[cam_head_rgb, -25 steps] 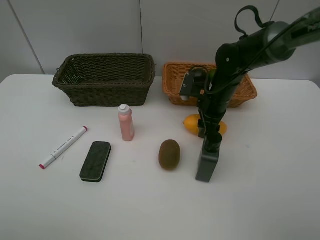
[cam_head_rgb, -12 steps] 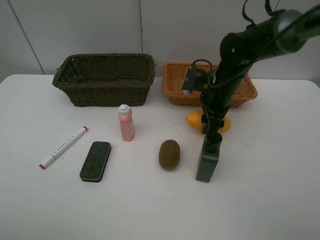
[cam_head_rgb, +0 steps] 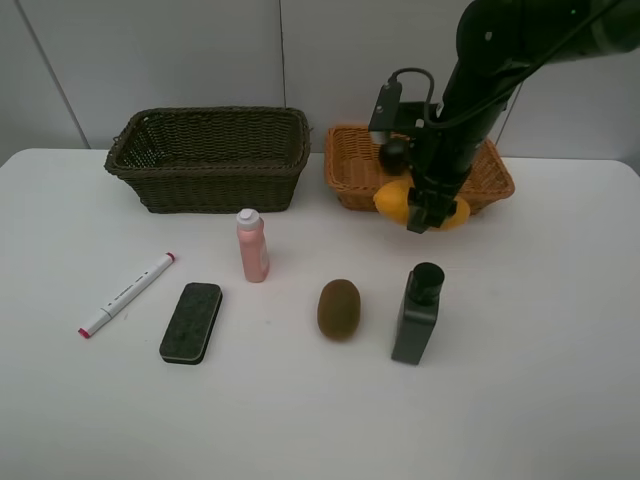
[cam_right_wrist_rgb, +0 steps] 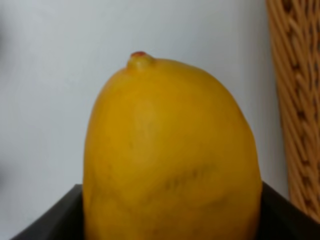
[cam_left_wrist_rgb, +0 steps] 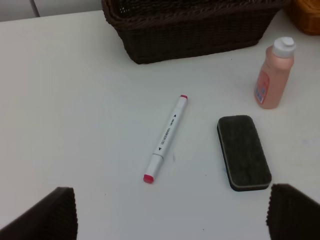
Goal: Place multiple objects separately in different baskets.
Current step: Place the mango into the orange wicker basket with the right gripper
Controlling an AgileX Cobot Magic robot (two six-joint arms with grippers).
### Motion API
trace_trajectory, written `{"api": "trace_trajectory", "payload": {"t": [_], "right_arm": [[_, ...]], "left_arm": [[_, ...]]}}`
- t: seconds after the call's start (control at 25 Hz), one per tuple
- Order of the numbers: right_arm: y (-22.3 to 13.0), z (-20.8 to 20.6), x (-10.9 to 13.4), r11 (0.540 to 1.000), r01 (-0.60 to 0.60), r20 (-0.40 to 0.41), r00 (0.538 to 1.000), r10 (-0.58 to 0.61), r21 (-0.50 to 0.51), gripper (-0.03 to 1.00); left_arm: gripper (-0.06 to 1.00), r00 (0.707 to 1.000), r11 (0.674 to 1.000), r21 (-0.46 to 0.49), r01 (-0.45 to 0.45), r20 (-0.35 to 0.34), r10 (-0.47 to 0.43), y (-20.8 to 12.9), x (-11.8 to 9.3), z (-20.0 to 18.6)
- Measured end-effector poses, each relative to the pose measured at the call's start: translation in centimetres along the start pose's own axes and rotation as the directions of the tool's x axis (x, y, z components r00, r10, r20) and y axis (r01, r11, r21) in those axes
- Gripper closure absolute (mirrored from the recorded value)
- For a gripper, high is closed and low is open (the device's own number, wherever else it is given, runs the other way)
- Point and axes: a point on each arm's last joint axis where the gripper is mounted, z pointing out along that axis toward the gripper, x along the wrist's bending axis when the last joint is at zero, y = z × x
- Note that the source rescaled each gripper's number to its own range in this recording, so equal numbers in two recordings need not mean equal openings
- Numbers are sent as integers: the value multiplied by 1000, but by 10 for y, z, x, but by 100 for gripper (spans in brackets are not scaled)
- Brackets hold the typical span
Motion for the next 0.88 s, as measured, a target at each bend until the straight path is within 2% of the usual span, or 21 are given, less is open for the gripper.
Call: {"api": "trace_trajectory", "payload": {"t": [0.2, 0.52, 0.64, 0.88], "right_arm": [[7, -17, -19, 999, 43, 123, 992, -41, -16, 44], [6, -13, -45, 987, 162, 344, 926, -154, 5, 44], [-1, -5, -57, 990, 143, 384, 915, -127, -13, 44], [-19, 11, -76, 996, 83, 414, 909, -58, -43, 44]], "left_arm": [[-6, 1000, 1000, 0, 0, 0, 0, 0, 0, 0], [-6, 1000, 1000, 0, 0, 0, 0, 0, 0, 0], [-6, 1000, 1000, 0, 0, 0, 0, 0, 0, 0], [-6, 1000, 1000, 0, 0, 0, 0, 0, 0, 0]]}}
